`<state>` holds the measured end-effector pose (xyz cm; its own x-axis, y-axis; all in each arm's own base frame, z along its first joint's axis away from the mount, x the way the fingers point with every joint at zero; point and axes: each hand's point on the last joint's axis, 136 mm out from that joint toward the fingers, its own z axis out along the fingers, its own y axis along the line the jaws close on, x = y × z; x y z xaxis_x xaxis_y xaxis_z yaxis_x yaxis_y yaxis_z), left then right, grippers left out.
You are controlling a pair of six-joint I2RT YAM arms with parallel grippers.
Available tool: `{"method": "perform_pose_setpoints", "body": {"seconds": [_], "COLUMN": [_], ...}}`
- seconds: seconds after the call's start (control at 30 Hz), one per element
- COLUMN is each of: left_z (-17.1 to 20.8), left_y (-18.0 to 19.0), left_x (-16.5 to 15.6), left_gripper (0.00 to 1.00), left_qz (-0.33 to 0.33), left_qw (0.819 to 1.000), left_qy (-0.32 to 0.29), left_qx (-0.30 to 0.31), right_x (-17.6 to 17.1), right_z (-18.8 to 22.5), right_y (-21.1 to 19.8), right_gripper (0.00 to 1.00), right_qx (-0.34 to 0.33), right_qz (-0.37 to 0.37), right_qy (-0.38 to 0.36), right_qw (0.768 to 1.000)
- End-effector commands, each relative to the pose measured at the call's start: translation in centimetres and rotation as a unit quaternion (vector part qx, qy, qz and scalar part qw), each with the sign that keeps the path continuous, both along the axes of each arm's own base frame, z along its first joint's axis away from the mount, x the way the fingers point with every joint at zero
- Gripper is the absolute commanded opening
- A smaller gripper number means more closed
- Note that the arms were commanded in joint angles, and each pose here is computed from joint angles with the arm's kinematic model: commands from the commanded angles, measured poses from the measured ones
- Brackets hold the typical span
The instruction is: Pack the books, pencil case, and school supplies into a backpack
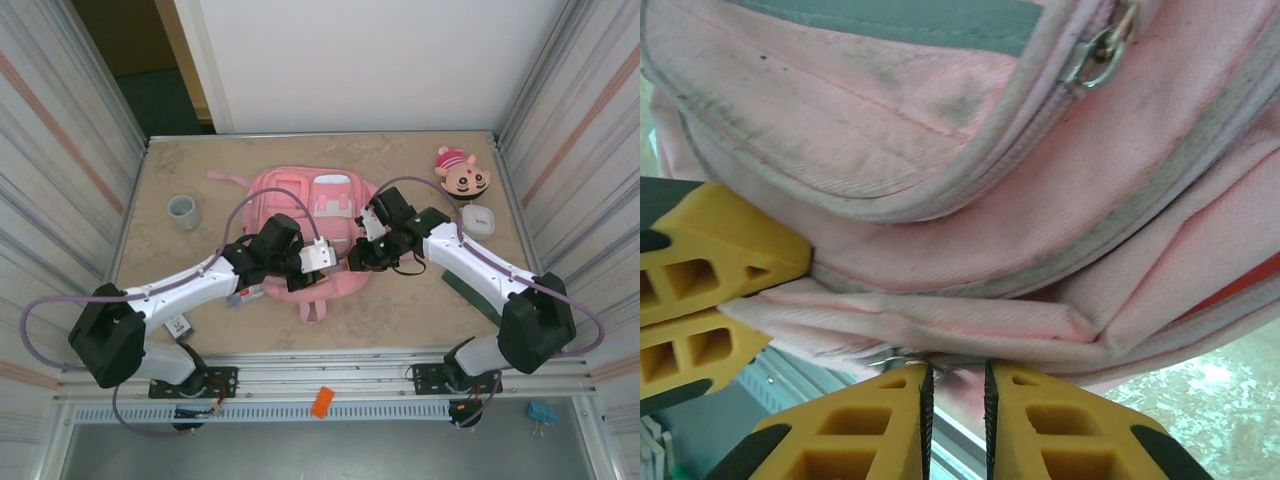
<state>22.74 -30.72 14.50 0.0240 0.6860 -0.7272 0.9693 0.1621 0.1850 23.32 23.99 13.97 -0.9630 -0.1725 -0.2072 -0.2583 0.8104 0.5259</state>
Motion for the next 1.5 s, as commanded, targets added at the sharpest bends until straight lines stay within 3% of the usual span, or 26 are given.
{"method": "perform_pose_setpoints", "body": {"seconds": [0.0, 0.3, 0.63, 0.77, 1.03, 1.2, 1.47], "left_z": [4.7, 4.7, 4.8, 4.9, 5.7, 5.9, 5.9], "left_y": [-1.2, -0.8, -0.9, -1.1, -1.0, -0.8, -0.9], "left_x": [-0.5, -0.3, 0.2, 0.1, -0.1, -0.1, -0.1], "left_gripper": [0.00, 0.00, 0.00, 0.00, 0.00, 0.00, 0.00], "left_qz": [-0.022, -0.010, 0.018, 0.019, 0.014, 0.014, 0.014], "left_qw": [0.996, 0.996, 0.994, 0.992, 0.991, 0.990, 0.989], "left_qy": [-0.022, -0.018, 0.003, 0.010, 0.006, 0.006, 0.007], "left_qx": [-0.082, -0.092, -0.112, -0.125, -0.135, -0.140, -0.144], "right_x": [0.0, -0.7, -1.5, -1.9, -1.0, -0.6, -0.4], "right_z": [-0.2, 0.6, 3.6, 2.9, 0.8, 1.2, 1.7], "right_y": [-0.3, 0.4, 0.1, 1.2, 1.1, 1.6, 2.0], "right_gripper": [0.23, 0.36, 0.40, 0.42, 0.44, 0.45, 0.18], "right_qx": [-0.003, 0.027, 0.038, 0.045, -0.008, 0.009, 0.035], "right_qz": [-0.007, 0.008, -0.012, -0.013, -0.018, -0.013, -0.013], "right_qy": [-0.009, -0.025, -0.080, -0.076, -0.088, -0.096, -0.095], "right_qw": [1.000, 0.999, 0.996, 0.996, 0.996, 0.995, 0.995]}}
